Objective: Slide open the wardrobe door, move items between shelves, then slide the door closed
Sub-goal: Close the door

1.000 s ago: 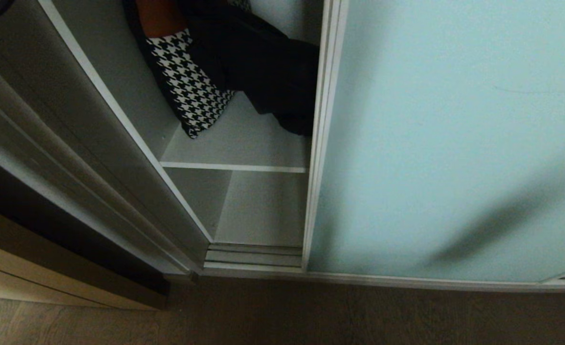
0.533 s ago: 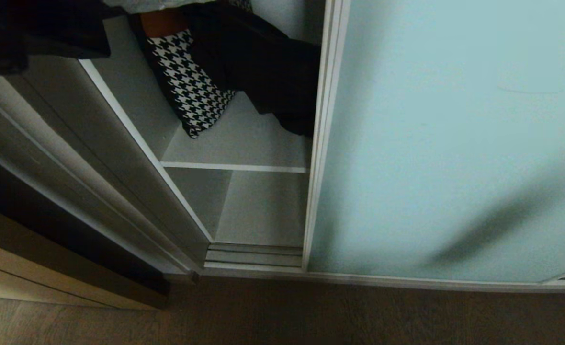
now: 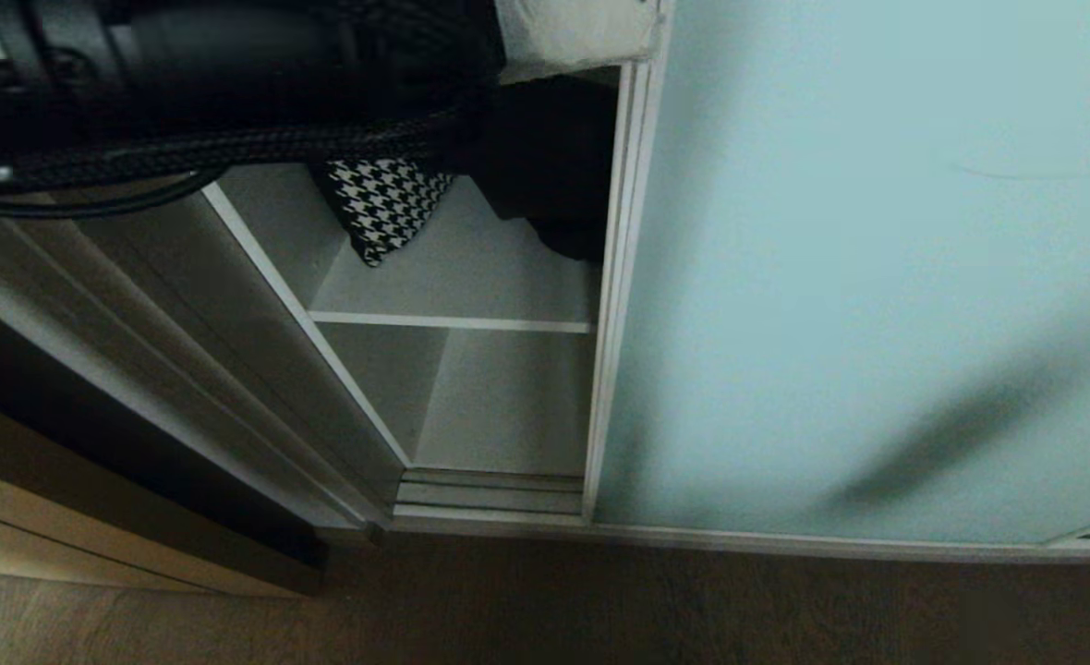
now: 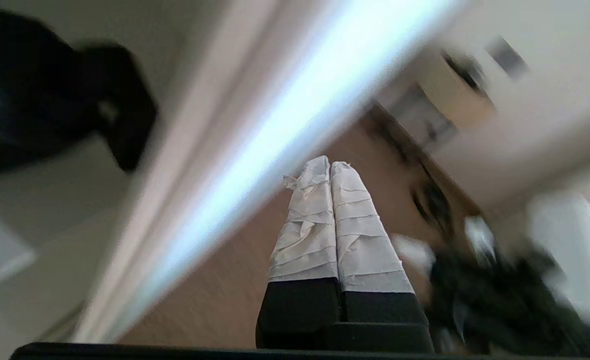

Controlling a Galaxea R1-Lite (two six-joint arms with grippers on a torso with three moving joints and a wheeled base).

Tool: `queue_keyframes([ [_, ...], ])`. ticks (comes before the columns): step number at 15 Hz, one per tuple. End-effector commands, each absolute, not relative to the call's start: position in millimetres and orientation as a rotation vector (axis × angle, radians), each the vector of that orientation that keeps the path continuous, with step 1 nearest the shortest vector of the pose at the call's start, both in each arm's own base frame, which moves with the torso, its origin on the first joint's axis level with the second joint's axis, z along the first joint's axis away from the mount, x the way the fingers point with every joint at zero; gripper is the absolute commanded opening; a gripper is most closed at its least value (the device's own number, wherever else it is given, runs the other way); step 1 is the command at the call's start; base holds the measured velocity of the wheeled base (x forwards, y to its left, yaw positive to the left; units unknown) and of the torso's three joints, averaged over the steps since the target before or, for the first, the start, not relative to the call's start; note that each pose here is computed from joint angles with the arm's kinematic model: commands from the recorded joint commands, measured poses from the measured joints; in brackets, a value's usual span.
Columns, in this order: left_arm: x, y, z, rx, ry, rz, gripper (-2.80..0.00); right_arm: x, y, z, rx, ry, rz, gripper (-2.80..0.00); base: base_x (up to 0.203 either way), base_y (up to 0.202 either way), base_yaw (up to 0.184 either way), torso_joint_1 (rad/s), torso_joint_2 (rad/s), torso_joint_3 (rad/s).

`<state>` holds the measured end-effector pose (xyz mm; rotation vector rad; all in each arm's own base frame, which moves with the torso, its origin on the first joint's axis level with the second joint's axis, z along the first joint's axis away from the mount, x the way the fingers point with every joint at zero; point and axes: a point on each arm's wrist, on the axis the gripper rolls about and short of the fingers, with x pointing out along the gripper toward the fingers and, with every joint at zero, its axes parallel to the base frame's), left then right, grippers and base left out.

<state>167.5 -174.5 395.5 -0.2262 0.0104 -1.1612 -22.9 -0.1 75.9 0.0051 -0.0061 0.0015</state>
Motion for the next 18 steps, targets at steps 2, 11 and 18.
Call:
queue_keyframes([
  [2, 183.4, -204.9, 383.1, -0.27, 0.07, -1.166, -2.8, -22.9, -0.1, 75.9, 0.005, -0.005, 0.002, -2.8, 0.0, 0.0, 0.0, 0.0, 0.0, 0.0],
  [11, 213.0, -258.0, 357.6, -0.319, 0.015, -0.942, -2.8, -22.9, -0.1, 75.9, 0.005, -0.006, 0.002, -2.8, 0.0, 0.0, 0.0, 0.0, 0.0, 0.0],
  [18, 232.0, -274.1, 348.1, -0.359, -0.061, -0.752, -2.8, -22.9, -0.1, 75.9, 0.006, -0.006, 0.002, -2.8, 0.0, 0.0, 0.0, 0.0, 0.0, 0.0],
])
